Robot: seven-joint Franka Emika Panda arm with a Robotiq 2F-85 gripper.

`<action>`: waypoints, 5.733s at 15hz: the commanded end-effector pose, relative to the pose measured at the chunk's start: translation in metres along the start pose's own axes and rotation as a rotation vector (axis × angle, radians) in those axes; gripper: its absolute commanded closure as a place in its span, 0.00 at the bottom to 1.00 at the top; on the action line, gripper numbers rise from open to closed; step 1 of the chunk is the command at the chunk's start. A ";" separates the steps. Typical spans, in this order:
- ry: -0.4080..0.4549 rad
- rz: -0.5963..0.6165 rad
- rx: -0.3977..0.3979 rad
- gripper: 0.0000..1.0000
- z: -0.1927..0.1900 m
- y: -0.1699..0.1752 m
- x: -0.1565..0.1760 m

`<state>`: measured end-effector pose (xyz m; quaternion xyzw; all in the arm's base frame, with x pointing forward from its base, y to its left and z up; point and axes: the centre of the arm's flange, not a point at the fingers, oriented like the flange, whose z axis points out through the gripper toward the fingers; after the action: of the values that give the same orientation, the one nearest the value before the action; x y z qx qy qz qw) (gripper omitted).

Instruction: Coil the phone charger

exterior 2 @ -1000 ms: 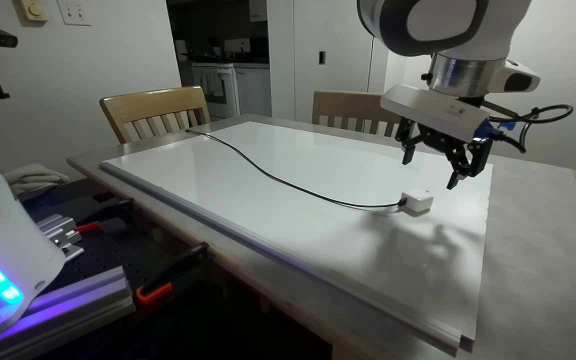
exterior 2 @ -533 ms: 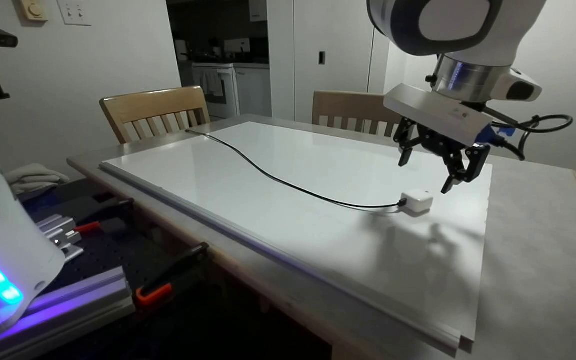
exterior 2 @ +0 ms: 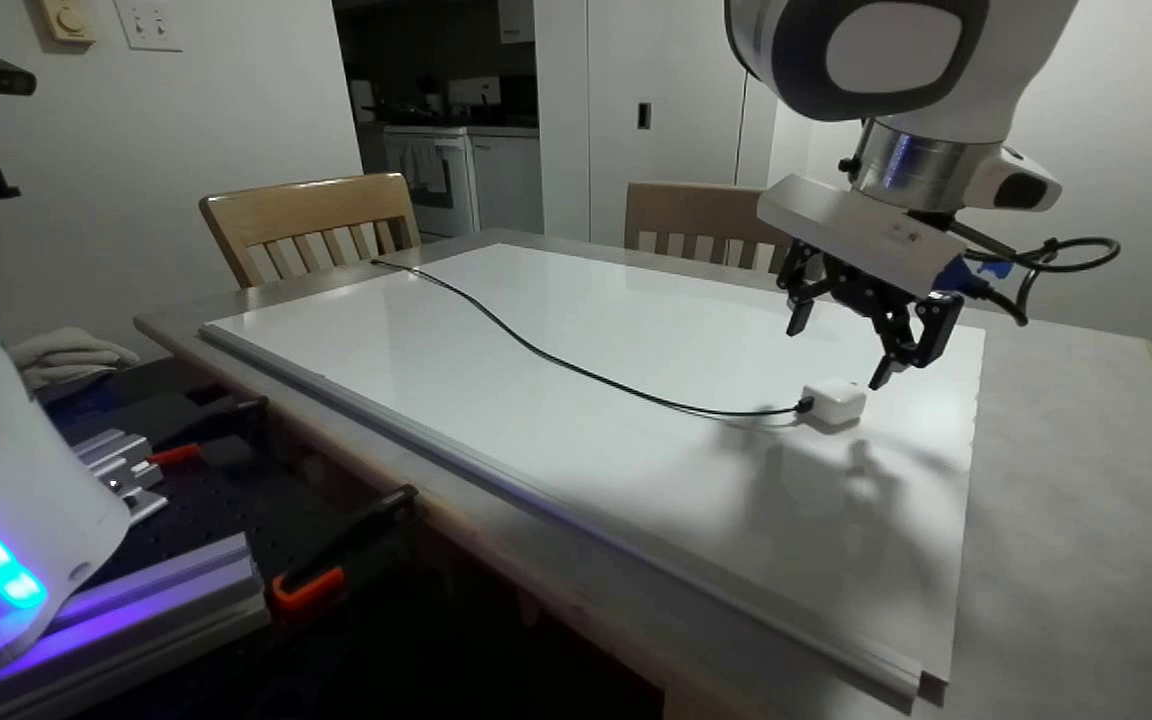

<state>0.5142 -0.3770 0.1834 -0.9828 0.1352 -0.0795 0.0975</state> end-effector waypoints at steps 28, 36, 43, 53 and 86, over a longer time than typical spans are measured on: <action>0.021 0.017 -0.088 0.00 0.035 0.007 -0.025; 0.036 0.015 -0.098 0.56 0.036 0.005 -0.025; 0.041 -0.019 -0.086 0.73 0.036 0.002 -0.021; -0.008 -0.312 0.044 0.73 0.052 -0.038 -0.007; -0.135 -0.778 0.001 0.73 0.060 -0.121 0.069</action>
<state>0.5996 -0.2710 0.1690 -0.9793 -0.1825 -0.0480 0.0727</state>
